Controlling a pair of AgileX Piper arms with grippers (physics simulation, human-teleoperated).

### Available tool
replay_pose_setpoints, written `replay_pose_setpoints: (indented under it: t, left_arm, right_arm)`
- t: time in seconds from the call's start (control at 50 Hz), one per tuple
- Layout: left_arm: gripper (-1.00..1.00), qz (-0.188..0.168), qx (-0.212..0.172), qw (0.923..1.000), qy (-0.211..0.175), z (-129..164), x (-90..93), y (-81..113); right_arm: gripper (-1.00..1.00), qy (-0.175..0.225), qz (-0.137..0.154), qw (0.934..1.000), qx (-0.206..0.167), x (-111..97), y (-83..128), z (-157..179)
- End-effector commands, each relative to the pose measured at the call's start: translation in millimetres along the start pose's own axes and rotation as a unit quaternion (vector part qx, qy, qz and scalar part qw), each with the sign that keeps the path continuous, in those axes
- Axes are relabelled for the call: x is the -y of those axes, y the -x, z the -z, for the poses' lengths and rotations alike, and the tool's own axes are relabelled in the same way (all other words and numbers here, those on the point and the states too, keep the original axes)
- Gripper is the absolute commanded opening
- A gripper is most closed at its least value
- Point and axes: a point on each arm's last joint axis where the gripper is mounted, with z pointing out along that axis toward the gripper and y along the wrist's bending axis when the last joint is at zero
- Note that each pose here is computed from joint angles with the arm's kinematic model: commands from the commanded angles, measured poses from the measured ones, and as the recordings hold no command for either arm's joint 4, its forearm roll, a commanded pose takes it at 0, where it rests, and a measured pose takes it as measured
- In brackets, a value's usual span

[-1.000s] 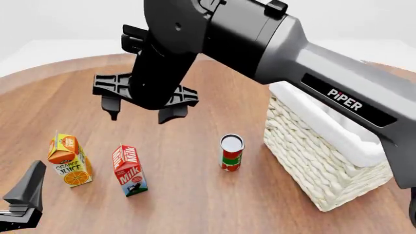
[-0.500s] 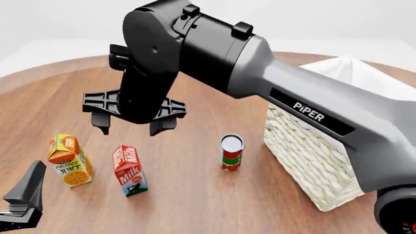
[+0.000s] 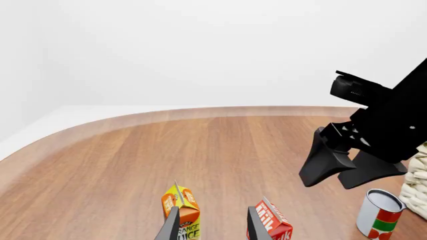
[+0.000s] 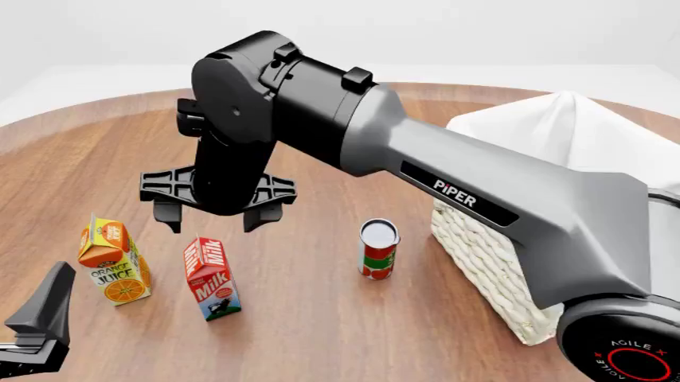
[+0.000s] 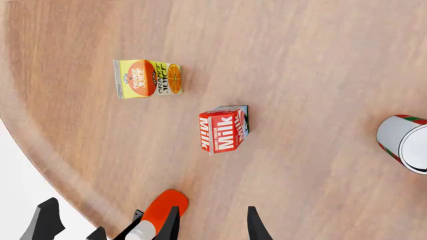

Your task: Pick the milk and place it in the basket.

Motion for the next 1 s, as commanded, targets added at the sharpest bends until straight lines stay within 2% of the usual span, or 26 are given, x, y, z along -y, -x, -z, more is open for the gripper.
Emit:
replay_pose_setpoints:
  t: [0.02,0.1,0.48,1.0]
  left_arm:
    - [1.0,0.0,0.0,1.0,0.0,0.0,0.0,0.0]
    - [1.0,0.0,0.0,1.0,0.0,0.0,0.0,0.0]
    - [1.0,0.0,0.0,1.0,0.0,0.0,0.0,0.0]
    - [1.0,0.0,0.0,1.0,0.0,0.0,0.0,0.0]
  right_arm:
    - [1.0,-0.007,0.003,0.9999,-0.008,0.1,-0.8,-20.9]
    - [1.0,-0.011,0.005,0.9999,-0.008,2.9,3.8,-25.3]
    - [1.0,-0.006,0.007,0.9999,-0.01,-3.7,-2.6,-40.3]
    - [1.0,-0.01,0.021,0.9997,-0.01,-7.1,10.0,-58.4]
